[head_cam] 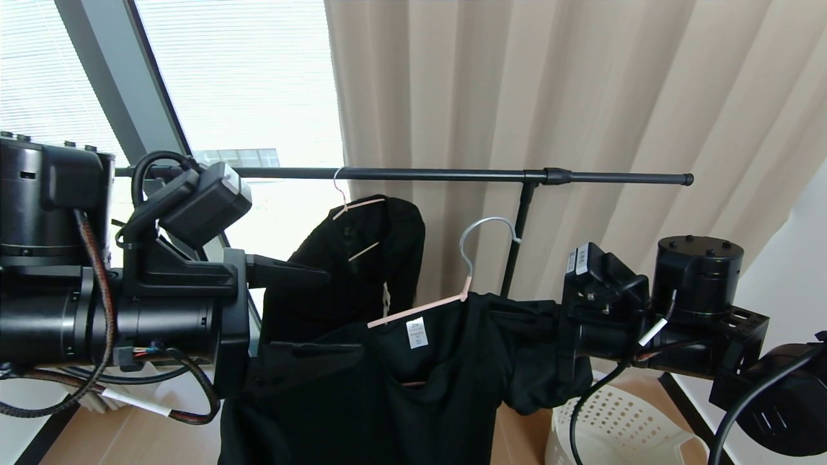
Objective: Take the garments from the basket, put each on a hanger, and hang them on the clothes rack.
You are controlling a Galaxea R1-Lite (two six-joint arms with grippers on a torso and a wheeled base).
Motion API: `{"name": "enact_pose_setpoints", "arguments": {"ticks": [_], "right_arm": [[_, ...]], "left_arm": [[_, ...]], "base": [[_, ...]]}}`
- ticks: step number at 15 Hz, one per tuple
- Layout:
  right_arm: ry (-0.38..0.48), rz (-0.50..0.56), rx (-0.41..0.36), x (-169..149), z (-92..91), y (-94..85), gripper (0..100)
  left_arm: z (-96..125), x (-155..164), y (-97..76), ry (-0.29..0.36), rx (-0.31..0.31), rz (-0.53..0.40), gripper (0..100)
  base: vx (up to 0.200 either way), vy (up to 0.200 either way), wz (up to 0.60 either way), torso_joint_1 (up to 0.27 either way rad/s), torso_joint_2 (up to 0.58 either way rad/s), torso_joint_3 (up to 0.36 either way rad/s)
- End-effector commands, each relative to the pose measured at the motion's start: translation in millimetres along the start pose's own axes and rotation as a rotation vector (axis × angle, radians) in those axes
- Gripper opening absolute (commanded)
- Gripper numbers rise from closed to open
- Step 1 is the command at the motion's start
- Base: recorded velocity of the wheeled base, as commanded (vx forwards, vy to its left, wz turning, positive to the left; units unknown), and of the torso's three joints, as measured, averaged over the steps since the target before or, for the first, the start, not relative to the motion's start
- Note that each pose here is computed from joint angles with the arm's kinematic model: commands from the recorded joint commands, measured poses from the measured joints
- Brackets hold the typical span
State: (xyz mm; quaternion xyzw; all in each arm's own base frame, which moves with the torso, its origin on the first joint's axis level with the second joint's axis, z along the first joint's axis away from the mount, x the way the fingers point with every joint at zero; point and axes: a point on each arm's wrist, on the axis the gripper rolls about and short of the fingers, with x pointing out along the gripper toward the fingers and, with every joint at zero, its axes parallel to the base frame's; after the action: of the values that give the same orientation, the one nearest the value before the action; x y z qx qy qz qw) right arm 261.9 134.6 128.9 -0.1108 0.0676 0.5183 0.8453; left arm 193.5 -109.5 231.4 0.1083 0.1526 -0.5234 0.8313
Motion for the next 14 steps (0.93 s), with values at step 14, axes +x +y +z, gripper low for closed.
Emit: {"name": "enact_pose_setpoints", "arguments": {"ticks": [14], "right_arm": [[-0.015,-0.003,-0.012,-2.8,5.2,1.3,0]], "left_arm": [[-15.8,41.7,0.8,0.143,-0.021,0.031,100]], "base": [[0.000,0.000,0.00,0.000,0.00,0.000]]}}
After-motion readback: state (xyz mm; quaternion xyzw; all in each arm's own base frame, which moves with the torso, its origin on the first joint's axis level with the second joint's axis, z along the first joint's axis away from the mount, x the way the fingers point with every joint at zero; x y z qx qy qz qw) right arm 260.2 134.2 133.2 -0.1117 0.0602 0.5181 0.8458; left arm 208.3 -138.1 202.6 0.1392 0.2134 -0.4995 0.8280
